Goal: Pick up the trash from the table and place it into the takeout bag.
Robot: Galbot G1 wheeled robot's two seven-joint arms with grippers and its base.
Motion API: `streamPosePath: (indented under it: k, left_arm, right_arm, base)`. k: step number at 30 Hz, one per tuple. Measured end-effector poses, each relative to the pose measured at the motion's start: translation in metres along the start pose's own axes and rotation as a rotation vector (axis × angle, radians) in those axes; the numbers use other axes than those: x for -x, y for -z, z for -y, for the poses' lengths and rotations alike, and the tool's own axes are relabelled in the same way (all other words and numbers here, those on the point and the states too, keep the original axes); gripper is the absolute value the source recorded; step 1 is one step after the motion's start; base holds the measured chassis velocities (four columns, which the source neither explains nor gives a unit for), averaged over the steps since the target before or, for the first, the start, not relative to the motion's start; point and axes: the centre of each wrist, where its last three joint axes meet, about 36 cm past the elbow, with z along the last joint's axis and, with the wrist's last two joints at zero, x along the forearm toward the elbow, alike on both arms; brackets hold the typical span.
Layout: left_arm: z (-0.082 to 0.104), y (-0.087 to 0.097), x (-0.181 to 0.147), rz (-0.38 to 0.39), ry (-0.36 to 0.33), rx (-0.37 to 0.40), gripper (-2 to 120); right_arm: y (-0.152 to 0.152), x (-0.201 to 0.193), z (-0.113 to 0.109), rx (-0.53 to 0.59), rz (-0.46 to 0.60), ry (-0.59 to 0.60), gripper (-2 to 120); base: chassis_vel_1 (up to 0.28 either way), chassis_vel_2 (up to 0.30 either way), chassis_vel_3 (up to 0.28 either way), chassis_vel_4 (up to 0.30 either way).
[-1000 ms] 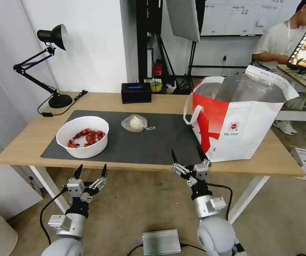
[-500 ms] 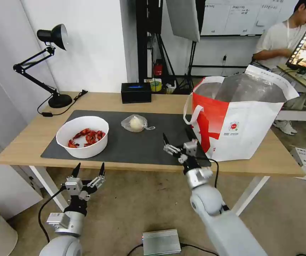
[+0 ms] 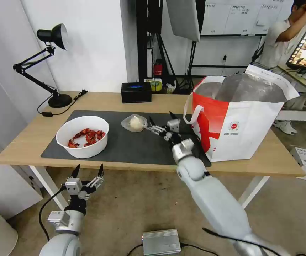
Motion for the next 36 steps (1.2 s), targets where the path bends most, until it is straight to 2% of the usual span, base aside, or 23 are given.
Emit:
streamPosePath:
  k: [7, 17, 21, 27, 32, 36]
  left_arm:
    - [0.000, -0.001, 0.000, 0.001, -0.008, -0.004, 100]
    - [0.002, 0.001, 0.000, 0.006, -0.014, -0.007, 100]
    - [0.004, 0.002, -0.001, 0.006, -0.015, -0.008, 100]
    - [0.006, 0.002, -0.002, 0.001, -0.020, -0.006, 100]
    - [0.008, 0.001, -0.002, -0.002, -0.024, -0.006, 100]
    - [0.008, 0.001, -0.002, -0.004, -0.026, -0.006, 100]
  right_arm:
    - [-0.006, 0.032, -0.010, 0.000, -0.026, 0.010, 100]
    - [-0.005, 0.075, -0.037, 0.027, -0.060, 0.008, 100]
    - [0.000, 0.083, -0.042, 0.073, -0.112, -0.009, 100]
    - [0.009, 0.089, -0.045, 0.177, -0.257, -0.053, 100]
    - [0.012, 0.092, -0.044, 0.181, -0.335, -0.053, 100]
    - [0.011, 0.091, -0.044, 0.173, -0.357, -0.048, 100]
  base:
    - [0.000, 0.000, 0.000, 0.000]
    - [0.000, 0.000, 0.000, 0.000]
    - [0.000, 0.000, 0.000, 0.000]
    - [0.000, 0.000, 0.000, 0.000]
    - [0.000, 0.000, 0.000, 0.000]
    - [0.000, 0.000, 0.000, 0.000]
